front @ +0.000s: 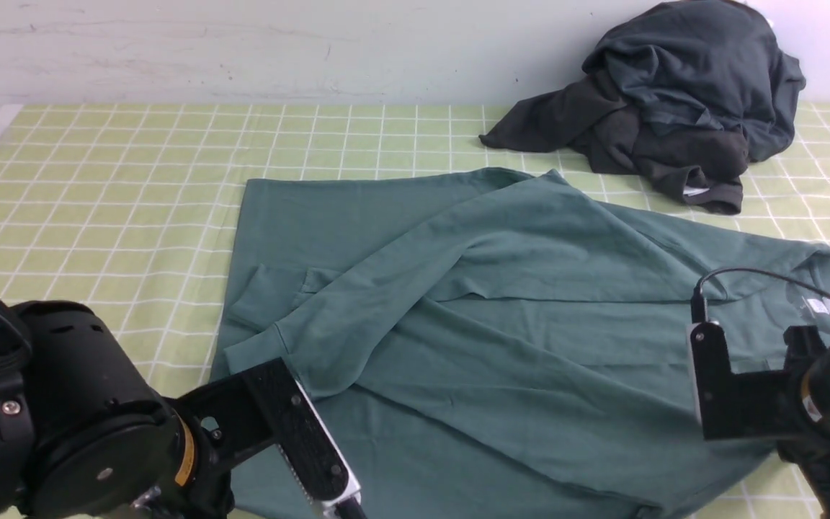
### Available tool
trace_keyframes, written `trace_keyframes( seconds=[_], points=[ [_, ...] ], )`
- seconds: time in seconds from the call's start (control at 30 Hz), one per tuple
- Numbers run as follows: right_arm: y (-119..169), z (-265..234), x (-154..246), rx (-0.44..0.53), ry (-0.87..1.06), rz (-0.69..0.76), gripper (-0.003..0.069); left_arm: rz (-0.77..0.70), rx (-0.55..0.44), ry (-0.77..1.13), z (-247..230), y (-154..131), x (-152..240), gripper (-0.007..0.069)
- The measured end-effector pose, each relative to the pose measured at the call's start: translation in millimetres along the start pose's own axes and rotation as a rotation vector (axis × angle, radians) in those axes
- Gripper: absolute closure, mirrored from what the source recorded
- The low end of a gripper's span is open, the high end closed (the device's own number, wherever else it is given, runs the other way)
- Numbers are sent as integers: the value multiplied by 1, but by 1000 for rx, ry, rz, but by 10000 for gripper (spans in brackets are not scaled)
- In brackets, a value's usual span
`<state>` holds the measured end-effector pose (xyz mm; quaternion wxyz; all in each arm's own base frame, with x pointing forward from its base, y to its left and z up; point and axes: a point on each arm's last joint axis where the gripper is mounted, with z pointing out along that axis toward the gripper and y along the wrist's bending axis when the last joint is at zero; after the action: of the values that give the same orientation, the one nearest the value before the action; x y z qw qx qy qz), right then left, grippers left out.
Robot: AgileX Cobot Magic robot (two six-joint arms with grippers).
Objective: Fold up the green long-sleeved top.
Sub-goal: Use both arms simultaneously to clamp the lower edge of the clothing fabric, then use both arms to drag the lower edge of the fabric forward and fold it over the upper edge
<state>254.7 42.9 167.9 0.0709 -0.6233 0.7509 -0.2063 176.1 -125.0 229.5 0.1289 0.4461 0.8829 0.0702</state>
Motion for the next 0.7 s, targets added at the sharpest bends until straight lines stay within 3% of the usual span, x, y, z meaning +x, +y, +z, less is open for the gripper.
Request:
trace_keyframes(
  seconds=[0.27, 0.37, 0.43, 0.53, 0.7],
  points=[
    [-10, -35, 11, 86, -24, 100, 649, -239, -40, -92, -27, 44, -13, 624],
    [-32, -44, 12, 149, -57, 180, 649, -369, -48, -162, -37, 74, -25, 615],
    [-59, -48, 8, 232, -124, 240, 650, -460, -81, -233, -38, 109, -42, 615],
    [-84, -44, 0, 286, -179, 277, 650, -514, -113, -275, -31, 138, -57, 615],
    [-155, -13, -25, 362, -244, 332, 650, -596, -190, -343, -8, 213, -100, 615]
  ],
)
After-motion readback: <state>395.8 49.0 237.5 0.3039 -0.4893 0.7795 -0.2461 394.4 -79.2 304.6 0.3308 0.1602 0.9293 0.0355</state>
